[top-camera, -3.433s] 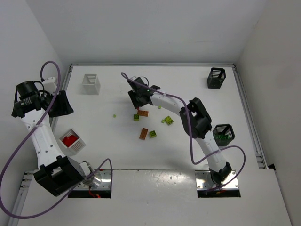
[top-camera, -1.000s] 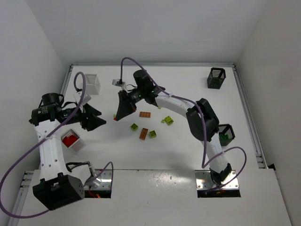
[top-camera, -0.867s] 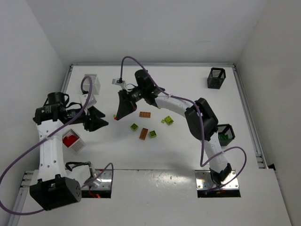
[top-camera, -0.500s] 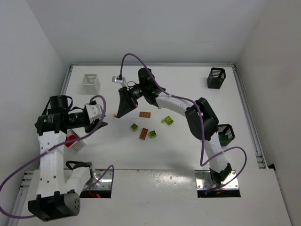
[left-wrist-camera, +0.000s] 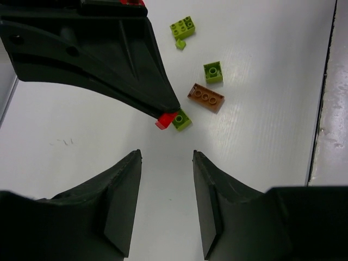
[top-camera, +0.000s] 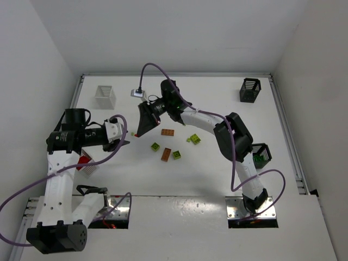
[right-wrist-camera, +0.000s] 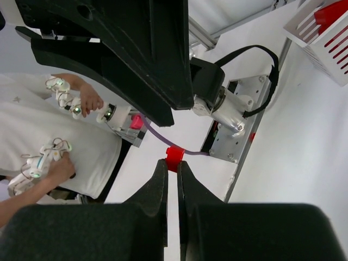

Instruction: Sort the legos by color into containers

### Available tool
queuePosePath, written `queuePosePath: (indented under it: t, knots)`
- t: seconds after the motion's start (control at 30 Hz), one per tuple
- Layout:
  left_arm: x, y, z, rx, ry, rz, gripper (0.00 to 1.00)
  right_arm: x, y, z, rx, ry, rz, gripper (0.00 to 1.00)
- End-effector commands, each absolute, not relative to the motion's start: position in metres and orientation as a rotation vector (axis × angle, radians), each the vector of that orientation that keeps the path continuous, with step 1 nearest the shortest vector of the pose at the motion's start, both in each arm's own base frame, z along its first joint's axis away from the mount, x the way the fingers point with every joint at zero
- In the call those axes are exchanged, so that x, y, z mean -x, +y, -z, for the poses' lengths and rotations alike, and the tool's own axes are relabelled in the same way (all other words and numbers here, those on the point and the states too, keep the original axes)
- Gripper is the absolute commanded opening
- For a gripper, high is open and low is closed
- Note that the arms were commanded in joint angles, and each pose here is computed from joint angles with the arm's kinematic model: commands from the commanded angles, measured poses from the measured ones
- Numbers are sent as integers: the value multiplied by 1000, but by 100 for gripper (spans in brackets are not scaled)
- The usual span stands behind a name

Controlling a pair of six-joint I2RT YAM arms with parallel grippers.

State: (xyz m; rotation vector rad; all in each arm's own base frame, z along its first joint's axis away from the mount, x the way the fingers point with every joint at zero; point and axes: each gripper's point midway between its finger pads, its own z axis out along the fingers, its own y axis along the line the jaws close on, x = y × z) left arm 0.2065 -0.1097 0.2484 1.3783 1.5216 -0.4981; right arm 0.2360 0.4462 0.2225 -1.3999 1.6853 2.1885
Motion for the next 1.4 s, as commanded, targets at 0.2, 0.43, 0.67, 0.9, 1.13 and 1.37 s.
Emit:
queuePosePath:
  t: [0.2, 0.43, 0.67, 0.9, 1.13, 1.37]
  knots:
    - [-207, -123, -264, -1392, 1414, 502, 50, -220, 429, -225, 1585, 1596, -2241, 0]
    - [-210, -130, -261, -1406, 1408, 529, 50, -216, 432, -225, 1600, 1582, -2240, 0]
    - [-213, -139, -257, -1416, 1413, 560, 50, -215, 431, -223, 1596, 1593, -2245, 0]
    - [-216, -143, -251, -1422, 1426, 570, 44, -215, 430, -227, 1601, 1583, -2239, 0]
    - [-216, -143, -241, -1432, 1455, 563, 34, -215, 430, -227, 1601, 1583, -2239, 0]
    - [-218, -144, -237, -1442, 1465, 544, 24, -215, 430, -227, 1605, 1573, -2234, 0]
